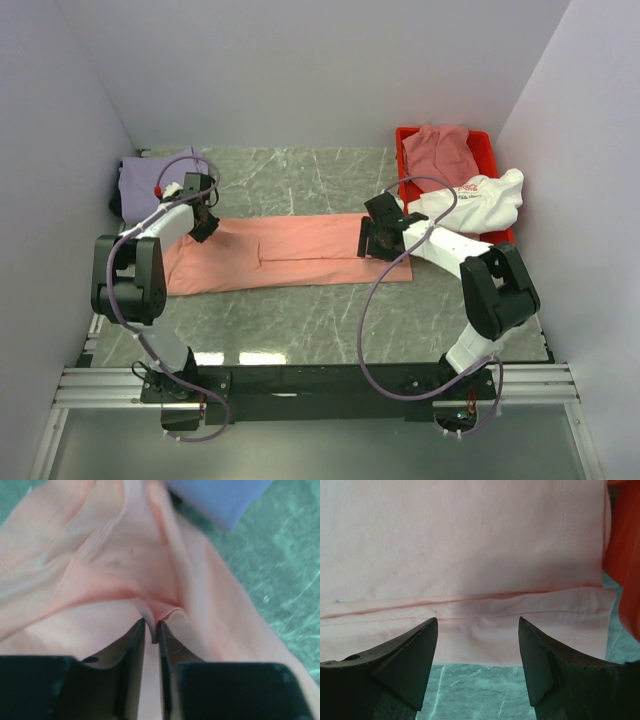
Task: Fold and stack the t-shirts
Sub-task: Fold the tshirt
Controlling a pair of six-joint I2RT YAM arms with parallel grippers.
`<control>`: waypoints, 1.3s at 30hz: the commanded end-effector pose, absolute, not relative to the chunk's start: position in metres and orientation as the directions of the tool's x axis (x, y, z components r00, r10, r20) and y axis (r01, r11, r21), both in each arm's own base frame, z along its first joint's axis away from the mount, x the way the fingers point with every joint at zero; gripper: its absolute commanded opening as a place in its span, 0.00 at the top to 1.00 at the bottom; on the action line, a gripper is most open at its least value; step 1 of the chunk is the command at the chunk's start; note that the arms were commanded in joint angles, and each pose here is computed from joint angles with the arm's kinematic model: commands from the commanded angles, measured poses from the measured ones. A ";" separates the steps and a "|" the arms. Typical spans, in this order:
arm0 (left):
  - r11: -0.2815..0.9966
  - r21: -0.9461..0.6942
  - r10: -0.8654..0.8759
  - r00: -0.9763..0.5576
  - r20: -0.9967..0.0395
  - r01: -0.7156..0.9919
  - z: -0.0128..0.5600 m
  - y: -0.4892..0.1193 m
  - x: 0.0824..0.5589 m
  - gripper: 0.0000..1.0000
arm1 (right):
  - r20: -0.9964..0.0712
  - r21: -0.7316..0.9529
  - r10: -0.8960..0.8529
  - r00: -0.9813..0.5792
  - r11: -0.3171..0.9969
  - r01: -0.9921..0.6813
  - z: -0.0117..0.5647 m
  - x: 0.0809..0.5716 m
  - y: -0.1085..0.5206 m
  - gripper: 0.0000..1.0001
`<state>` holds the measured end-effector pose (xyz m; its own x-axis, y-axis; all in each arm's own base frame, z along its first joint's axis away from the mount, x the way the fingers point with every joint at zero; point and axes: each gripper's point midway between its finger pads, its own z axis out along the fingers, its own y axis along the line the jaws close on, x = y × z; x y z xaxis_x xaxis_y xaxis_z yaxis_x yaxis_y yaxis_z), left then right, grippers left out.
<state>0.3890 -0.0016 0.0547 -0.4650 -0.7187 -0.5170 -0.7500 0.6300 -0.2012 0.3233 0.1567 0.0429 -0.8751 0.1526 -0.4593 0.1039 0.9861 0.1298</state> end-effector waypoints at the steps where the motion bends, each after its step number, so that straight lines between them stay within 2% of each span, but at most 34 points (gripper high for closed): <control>1: 0.622 -0.205 -0.705 -0.425 -0.568 -0.756 0.073 0.010 0.414 0.74 | -0.511 0.112 0.145 -0.847 0.989 0.102 0.060 0.343 0.156 0.28; 4: 0.614 -0.200 -0.704 -0.415 -0.577 -0.764 0.078 0.013 0.417 0.45 | -0.534 0.105 0.145 -0.833 0.989 0.105 0.070 0.350 0.154 0.28; 5: 0.612 -0.210 -0.706 -0.406 -0.580 -0.763 0.082 0.013 0.417 0.31 | -0.540 0.110 0.148 -0.829 0.988 0.106 0.072 0.352 0.154 0.28; 7: 0.613 -0.222 -0.706 -0.399 -0.585 -0.758 0.088 0.013 0.417 0.19 | -0.555 0.119 0.157 -0.817 0.987 0.109 0.078 0.358 0.154 0.28; 8: 0.611 -0.238 -0.709 -0.388 -0.589 -0.755 0.096 0.013 0.416 0.07 | -0.559 0.122 0.161 -0.814 0.986 0.111 0.080 0.361 0.154 0.28; 10: 0.606 -0.251 -0.717 -0.381 -0.584 -0.755 0.099 0.011 0.410 0.01 | -0.568 0.134 0.168 -0.805 0.985 0.111 0.086 0.370 0.155 0.28; 15: 0.610 -0.345 -0.743 -0.363 -0.562 -0.714 0.110 -0.003 0.388 0.01 | -0.600 0.145 0.157 -0.784 0.986 0.087 0.099 0.408 0.164 0.28; 19: 0.661 -0.432 -0.741 -0.445 -0.502 -0.613 0.093 -0.034 0.378 0.01 | -0.578 0.138 0.149 -0.803 0.987 0.084 0.083 0.437 0.172 0.27; 25: 0.689 -0.395 -0.724 -0.540 -0.429 -0.608 0.055 -0.056 0.372 0.01 | -0.546 0.143 0.141 -0.826 0.987 0.074 0.060 0.442 0.177 0.27; 31: 0.707 -0.365 -0.707 -0.588 -0.392 -0.607 0.032 -0.068 0.372 0.01 | -0.480 0.170 0.155 -0.863 0.982 0.081 0.038 0.410 0.176 0.25; 35: 0.722 -0.324 -0.692 -0.625 -0.361 -0.612 0.013 -0.073 0.369 0.01 | -0.380 0.175 0.159 -0.911 0.980 0.098 0.006 0.355 0.166 0.25; 39: 0.735 -0.311 -0.678 -0.649 -0.345 -0.603 0.006 -0.087 0.366 0.01 | -0.341 0.178 0.130 -0.931 0.981 0.072 -0.002 0.306 0.169 0.25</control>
<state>0.3809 -0.0648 0.0336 -0.5779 -0.6989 -0.4214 -0.6138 0.7125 -0.3401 0.3638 0.1684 0.0209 -0.8730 0.1557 -0.4622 0.0736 0.9789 0.1908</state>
